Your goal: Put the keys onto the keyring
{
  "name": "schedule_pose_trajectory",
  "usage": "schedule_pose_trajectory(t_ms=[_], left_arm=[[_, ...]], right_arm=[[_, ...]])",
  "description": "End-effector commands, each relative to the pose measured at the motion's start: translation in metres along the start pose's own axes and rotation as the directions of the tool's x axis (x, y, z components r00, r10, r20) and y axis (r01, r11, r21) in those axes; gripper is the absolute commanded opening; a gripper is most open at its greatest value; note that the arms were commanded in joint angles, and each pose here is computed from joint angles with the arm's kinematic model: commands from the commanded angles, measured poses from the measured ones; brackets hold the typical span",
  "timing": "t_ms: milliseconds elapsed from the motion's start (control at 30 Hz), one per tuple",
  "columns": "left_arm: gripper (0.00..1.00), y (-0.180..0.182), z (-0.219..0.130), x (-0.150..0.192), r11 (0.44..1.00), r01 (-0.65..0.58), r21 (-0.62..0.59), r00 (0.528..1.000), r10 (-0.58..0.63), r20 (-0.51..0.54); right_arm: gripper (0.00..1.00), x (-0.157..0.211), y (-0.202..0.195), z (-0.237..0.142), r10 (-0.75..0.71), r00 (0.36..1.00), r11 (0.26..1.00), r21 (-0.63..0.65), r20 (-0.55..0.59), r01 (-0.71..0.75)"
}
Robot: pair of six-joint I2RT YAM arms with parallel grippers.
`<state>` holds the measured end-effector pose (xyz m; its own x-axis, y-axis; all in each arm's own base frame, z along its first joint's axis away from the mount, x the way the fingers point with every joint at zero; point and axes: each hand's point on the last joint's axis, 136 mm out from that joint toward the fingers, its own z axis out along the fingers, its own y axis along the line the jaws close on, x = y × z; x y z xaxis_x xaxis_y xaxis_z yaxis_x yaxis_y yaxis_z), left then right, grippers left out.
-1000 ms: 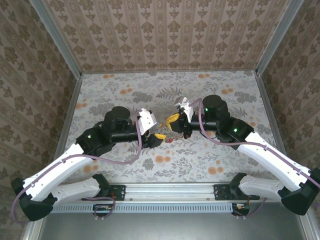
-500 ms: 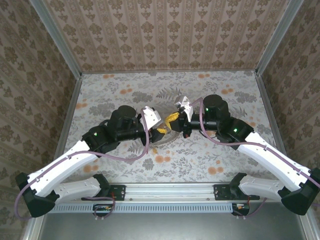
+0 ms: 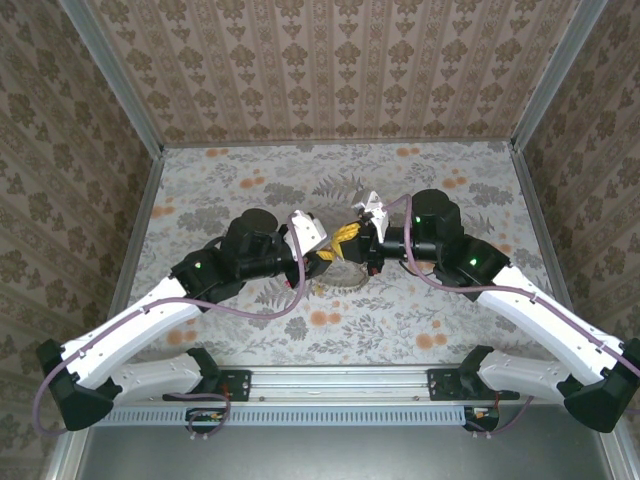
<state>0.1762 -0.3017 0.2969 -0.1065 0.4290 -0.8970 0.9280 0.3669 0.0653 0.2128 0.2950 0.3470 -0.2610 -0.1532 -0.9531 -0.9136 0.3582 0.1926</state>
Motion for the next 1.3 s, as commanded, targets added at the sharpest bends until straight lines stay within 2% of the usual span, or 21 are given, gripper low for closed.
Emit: schedule_pose_trajectory(t_ms=[0,100,267,467,700,900,1267], left_arm=[[0.32,0.005,-0.008,-0.019,1.0,-0.015,-0.027,0.998,0.016,0.065],[0.29,0.0,-0.009,-0.023,1.0,-0.031,0.003,0.996,0.03,0.08],[0.15,-0.009,-0.008,-0.026,0.997,-0.057,0.057,0.995,0.052,0.091],[0.01,-0.009,-0.008,-0.025,0.996,-0.063,0.059,0.994,0.058,0.092],[0.0,-0.005,-0.01,-0.023,0.997,-0.069,0.037,0.994,0.065,0.093],[0.0,-0.016,-0.027,-0.035,0.991,-0.117,0.062,0.979,0.104,0.178],[0.0,-0.025,-0.038,-0.037,0.983,-0.158,0.089,0.972,0.139,0.19]], right_arm=[[0.0,-0.016,0.011,-0.006,-0.015,0.998,0.999,-0.044,0.066,0.018],[0.0,-0.017,0.011,-0.006,-0.013,0.998,0.999,-0.048,0.066,0.017],[0.0,-0.017,0.01,-0.006,-0.012,0.998,0.999,-0.041,0.066,0.014],[0.0,-0.017,0.01,-0.006,-0.013,0.998,0.999,-0.043,0.066,0.016],[0.0,-0.015,0.01,-0.008,-0.013,0.998,0.999,-0.035,0.062,0.015],[0.0,-0.008,-0.001,-0.009,0.005,0.999,1.0,0.012,0.043,-0.006],[0.0,-0.005,-0.019,-0.009,0.034,0.999,0.997,0.074,0.017,-0.035]])
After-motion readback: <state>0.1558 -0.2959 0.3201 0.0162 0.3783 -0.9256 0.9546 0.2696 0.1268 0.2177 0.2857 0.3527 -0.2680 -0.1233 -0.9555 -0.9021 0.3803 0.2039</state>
